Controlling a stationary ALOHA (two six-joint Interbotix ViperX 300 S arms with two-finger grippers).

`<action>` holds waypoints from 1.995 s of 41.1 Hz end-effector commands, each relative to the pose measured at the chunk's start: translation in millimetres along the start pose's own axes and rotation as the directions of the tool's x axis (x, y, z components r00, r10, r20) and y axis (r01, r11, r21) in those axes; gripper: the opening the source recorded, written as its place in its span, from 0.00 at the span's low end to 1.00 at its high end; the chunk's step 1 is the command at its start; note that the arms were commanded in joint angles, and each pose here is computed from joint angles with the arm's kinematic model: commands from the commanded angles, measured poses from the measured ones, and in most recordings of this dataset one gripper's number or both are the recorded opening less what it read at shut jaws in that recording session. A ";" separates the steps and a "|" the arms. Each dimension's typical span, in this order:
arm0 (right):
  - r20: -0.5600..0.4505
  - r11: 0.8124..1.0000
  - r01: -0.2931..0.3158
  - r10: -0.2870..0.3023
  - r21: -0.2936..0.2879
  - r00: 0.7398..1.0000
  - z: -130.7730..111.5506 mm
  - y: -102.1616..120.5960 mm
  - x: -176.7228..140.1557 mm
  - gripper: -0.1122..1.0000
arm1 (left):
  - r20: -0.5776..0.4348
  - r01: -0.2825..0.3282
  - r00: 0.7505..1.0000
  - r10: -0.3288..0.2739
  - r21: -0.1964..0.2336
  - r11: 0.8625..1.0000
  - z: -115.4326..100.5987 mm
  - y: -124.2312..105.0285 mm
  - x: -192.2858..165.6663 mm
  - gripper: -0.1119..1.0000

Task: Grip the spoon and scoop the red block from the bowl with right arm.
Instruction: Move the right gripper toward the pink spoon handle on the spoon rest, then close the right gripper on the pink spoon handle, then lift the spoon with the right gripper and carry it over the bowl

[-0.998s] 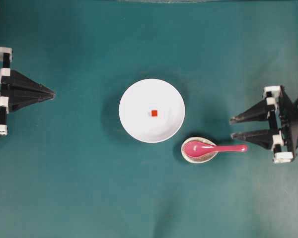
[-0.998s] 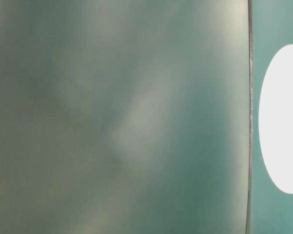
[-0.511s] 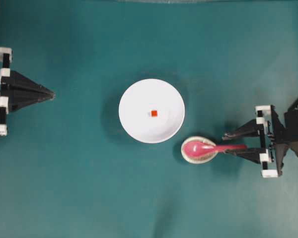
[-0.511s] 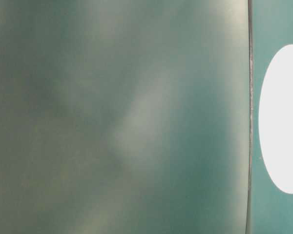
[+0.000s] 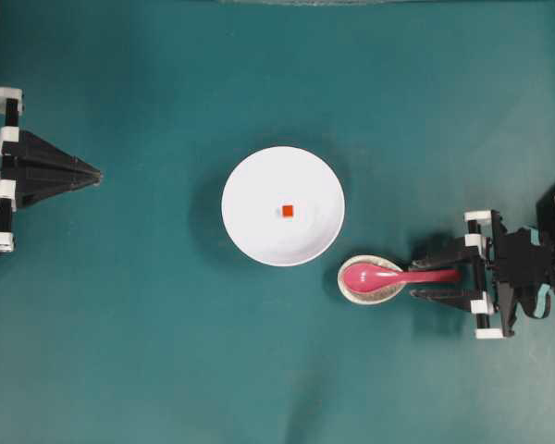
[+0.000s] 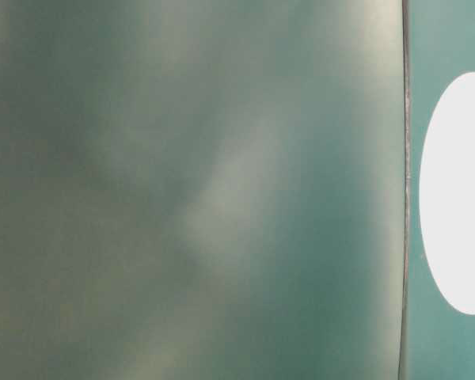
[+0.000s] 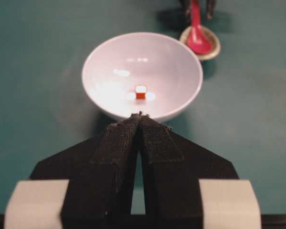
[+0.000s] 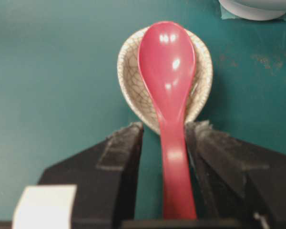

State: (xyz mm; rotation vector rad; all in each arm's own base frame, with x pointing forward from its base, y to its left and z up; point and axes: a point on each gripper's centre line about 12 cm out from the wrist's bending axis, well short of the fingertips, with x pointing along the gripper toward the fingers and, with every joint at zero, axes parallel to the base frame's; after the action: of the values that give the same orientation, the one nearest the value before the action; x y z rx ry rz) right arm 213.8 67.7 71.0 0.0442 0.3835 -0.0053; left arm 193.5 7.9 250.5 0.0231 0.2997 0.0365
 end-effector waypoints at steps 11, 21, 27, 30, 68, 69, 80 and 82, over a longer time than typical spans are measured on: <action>0.010 1.000 0.000 0.000 -0.021 1.000 0.5 0.5 -0.1 0.53 | 0.009 -0.004 1.000 0.004 0.007 1.000 4.1 0.8 0.8 0.10; 0.012 1.000 -0.001 0.001 -0.027 1.000 1.1 1.3 1.0 0.53 | 0.011 -0.004 1.000 0.004 0.007 1.000 4.3 0.8 0.5 0.10; 0.007 1.000 0.000 0.000 -0.025 1.000 0.7 2.2 2.5 0.53 | 0.008 -0.004 1.000 0.004 0.005 1.000 3.9 0.8 0.8 0.10; 0.000 1.000 0.004 -0.004 -0.023 1.000 -0.2 2.2 3.3 0.53 | 0.009 -0.004 1.000 0.004 0.007 1.000 4.1 0.8 0.5 0.10; 0.002 1.000 0.005 -0.005 -0.013 1.000 1.8 1.3 1.1 0.32 | 0.009 -0.004 1.000 0.004 0.007 1.000 4.1 0.8 0.5 0.10; 0.008 1.000 0.004 -0.004 -0.008 1.000 3.5 1.5 0.8 0.32 | 0.009 -0.004 1.000 0.004 0.007 1.000 4.1 0.8 0.5 0.10; 0.085 0.999 0.003 -0.007 0.047 0.996 34.8 -2.8 -4.3 0.32 | 0.012 -0.004 1.000 0.004 0.007 1.000 5.0 0.8 0.2 0.10; 0.091 0.999 0.009 -0.014 0.052 0.996 42.6 -5.2 -4.3 0.32 | 0.011 -0.004 1.000 0.004 0.007 1.000 4.4 0.8 0.2 0.10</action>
State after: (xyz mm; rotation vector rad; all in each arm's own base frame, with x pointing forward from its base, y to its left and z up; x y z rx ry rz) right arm 219.9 62.5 98.0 0.0681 0.3260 -0.0197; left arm 193.4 7.9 250.1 0.0261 0.3028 0.0363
